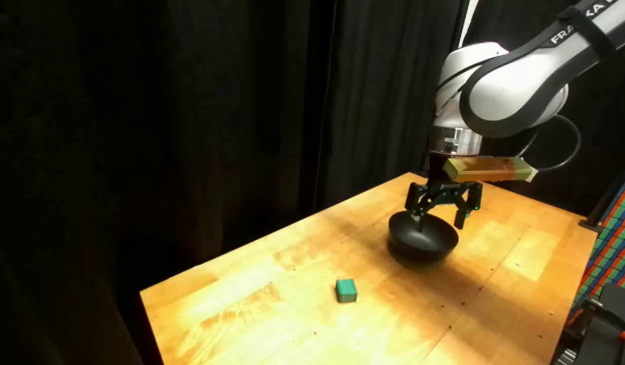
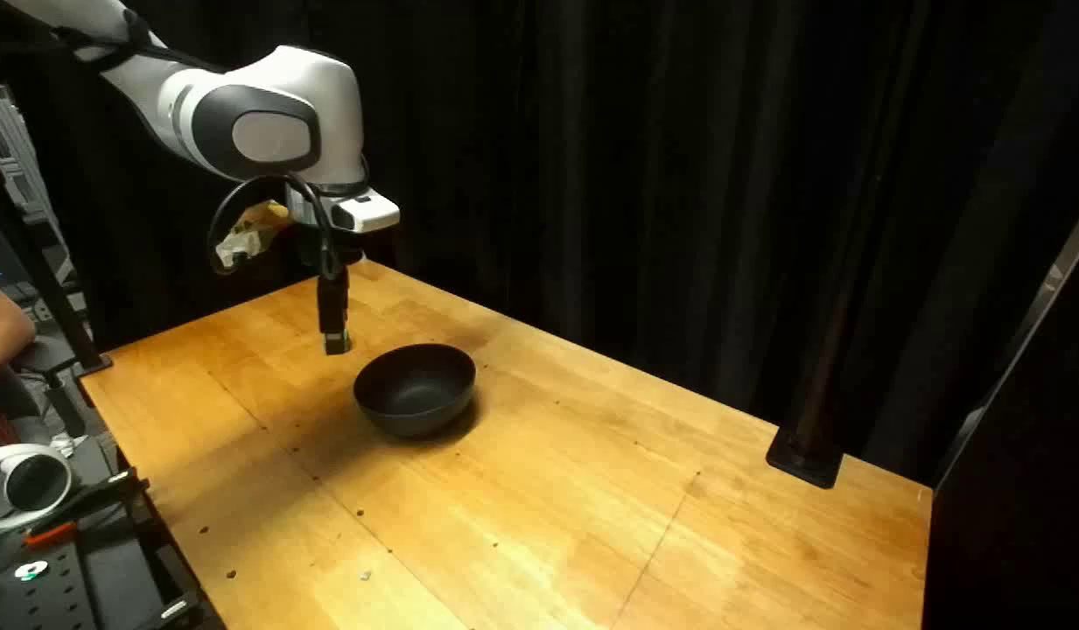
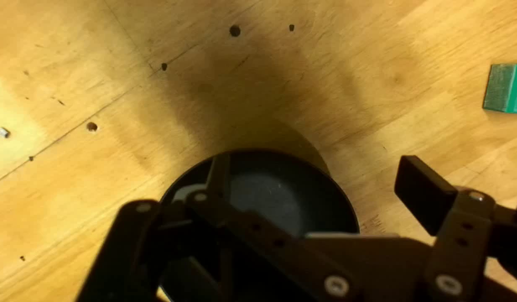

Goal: Put the green cube in the black bowl

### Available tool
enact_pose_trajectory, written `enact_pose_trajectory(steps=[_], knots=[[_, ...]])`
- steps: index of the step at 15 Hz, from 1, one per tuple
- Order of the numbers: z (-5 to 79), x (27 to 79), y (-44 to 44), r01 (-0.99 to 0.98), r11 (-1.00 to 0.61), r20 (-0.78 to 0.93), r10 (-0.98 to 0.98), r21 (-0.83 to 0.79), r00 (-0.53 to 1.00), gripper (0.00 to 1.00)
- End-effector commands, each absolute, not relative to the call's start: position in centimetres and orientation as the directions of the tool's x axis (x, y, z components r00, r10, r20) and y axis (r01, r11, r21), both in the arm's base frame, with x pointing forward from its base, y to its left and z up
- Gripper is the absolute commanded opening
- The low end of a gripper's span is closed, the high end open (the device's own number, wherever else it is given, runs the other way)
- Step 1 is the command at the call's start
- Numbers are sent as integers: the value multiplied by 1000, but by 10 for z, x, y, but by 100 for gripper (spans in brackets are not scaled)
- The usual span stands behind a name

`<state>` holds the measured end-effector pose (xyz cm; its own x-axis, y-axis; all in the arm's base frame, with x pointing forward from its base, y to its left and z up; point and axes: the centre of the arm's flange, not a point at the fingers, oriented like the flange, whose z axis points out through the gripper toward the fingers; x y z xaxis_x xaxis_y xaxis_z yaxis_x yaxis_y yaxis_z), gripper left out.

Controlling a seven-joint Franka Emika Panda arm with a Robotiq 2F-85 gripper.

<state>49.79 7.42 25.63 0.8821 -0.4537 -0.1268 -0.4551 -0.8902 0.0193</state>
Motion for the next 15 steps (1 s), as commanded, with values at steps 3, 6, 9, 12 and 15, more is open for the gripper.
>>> enact_pose_trajectory(steps=[3,6,9,12,15], knots=[[260,501,75,-455,-890,-120,-454,14,883,100],[261,502,75,-455,-890,-118,-454,13,883,100],[261,502,75,-455,-890,-118,-454,13,883,100],[261,502,75,-455,-890,-118,-454,13,883,100],[261,502,75,-455,-890,-118,-454,13,883,100]])
